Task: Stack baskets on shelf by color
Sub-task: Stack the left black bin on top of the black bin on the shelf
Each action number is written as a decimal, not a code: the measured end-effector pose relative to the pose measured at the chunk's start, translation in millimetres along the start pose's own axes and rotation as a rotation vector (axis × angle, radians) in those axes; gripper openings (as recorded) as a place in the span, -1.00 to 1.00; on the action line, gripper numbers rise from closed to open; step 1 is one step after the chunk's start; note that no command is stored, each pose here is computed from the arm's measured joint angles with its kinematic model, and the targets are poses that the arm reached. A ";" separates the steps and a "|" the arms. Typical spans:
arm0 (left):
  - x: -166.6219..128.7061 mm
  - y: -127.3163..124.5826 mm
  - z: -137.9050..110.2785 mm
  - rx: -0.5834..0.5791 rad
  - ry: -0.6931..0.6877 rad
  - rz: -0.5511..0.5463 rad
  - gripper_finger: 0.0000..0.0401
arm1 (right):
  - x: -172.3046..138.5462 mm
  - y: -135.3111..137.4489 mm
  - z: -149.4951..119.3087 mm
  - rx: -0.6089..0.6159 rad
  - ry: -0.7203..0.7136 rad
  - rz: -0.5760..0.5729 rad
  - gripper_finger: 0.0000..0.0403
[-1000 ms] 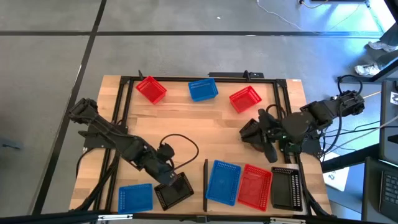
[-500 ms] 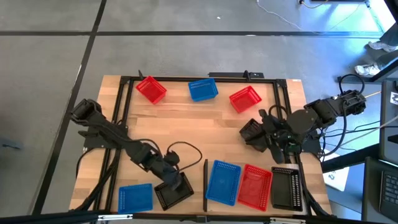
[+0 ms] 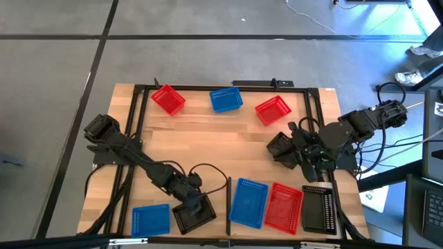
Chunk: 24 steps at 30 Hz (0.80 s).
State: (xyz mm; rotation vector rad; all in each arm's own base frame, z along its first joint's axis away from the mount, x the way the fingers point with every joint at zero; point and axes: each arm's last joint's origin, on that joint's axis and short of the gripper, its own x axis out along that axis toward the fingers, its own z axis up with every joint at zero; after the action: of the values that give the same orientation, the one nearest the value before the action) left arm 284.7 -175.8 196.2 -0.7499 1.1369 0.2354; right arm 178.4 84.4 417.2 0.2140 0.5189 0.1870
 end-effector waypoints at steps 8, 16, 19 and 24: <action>5.3 0.7 -0.9 0.030 0.002 0.016 -0.62 | 0.0 -0.1 -0.2 0.000 0.002 -0.001 -0.79; 24.1 1.4 -3.0 0.020 0.030 0.032 -0.61 | 0.3 -0.2 -0.7 0.000 0.006 -0.002 -0.79; 27.7 -2.9 -2.0 0.018 0.024 -0.014 -0.61 | 0.3 -0.2 -0.6 0.002 0.006 -0.002 -0.79; 28.3 -2.5 0.1 0.063 0.020 -0.016 -0.63 | 0.3 -0.2 -0.6 0.003 0.005 -0.003 -0.79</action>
State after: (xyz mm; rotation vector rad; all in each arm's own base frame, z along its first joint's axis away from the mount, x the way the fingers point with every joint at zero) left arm 298.1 -183.1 172.3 -0.7064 1.1520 0.1778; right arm 178.3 84.4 416.5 0.2153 0.5245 0.1837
